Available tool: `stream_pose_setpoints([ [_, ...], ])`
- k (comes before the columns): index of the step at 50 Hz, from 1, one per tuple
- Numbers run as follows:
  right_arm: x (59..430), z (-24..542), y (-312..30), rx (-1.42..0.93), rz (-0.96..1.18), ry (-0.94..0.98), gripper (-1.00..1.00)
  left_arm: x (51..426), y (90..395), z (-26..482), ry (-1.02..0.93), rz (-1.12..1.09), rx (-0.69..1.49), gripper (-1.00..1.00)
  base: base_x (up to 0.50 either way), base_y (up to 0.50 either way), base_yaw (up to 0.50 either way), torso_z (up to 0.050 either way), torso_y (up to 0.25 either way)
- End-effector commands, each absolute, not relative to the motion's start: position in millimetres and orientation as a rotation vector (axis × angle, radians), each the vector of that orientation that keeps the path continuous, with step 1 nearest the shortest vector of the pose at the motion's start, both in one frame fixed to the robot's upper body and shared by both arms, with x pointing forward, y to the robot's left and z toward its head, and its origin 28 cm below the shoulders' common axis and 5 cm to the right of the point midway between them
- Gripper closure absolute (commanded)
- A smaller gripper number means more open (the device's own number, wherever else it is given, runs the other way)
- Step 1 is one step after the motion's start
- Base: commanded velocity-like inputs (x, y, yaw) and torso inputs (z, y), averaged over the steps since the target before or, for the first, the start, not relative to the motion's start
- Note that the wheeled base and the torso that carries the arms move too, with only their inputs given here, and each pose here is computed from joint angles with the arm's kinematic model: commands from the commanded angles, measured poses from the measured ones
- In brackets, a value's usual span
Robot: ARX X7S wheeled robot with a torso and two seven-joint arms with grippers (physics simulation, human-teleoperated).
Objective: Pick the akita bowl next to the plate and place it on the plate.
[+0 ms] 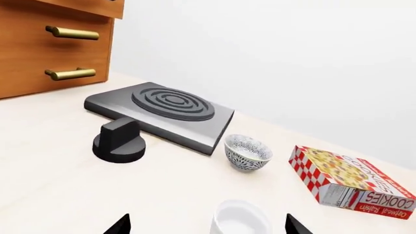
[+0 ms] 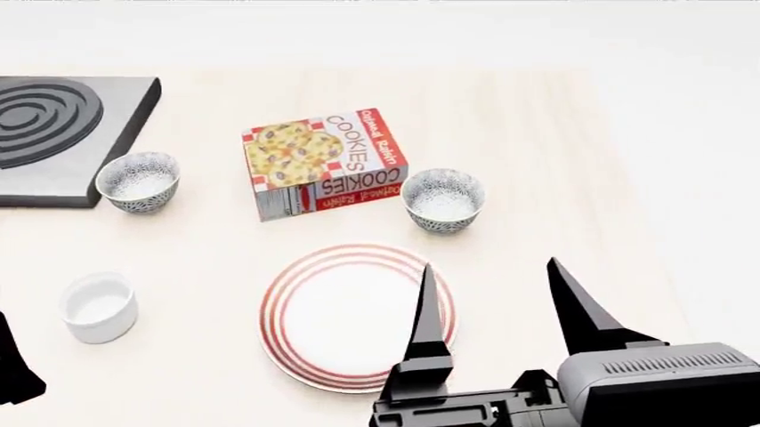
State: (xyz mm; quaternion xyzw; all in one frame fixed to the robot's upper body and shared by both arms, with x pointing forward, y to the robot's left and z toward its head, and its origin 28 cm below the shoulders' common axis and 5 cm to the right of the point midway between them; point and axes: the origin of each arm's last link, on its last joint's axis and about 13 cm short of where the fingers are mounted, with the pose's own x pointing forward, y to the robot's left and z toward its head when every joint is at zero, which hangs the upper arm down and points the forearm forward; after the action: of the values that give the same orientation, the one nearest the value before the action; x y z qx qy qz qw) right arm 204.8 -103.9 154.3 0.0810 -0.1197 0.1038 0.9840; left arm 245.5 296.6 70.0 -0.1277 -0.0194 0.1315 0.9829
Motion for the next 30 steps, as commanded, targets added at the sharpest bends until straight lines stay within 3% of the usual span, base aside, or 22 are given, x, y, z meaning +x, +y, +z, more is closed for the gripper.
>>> stream_pose_setpoints([
  [1, 204.7, 153.3, -103.7, 0.156, 0.217, -0.241, -1.00, 245.3, 296.7, 70.1, -0.041, 0.264, -0.256, -1.00, 0.36, 0.00, 0.00, 0.000, 0.000],
  [30, 204.8, 152.2, -103.2, 0.148, 0.221, -0.235, -1.00, 245.5, 296.7, 70.8, -0.039, 0.266, -0.255, -1.00, 0.45, -0.01, 0.00, 0.000, 0.001],
])
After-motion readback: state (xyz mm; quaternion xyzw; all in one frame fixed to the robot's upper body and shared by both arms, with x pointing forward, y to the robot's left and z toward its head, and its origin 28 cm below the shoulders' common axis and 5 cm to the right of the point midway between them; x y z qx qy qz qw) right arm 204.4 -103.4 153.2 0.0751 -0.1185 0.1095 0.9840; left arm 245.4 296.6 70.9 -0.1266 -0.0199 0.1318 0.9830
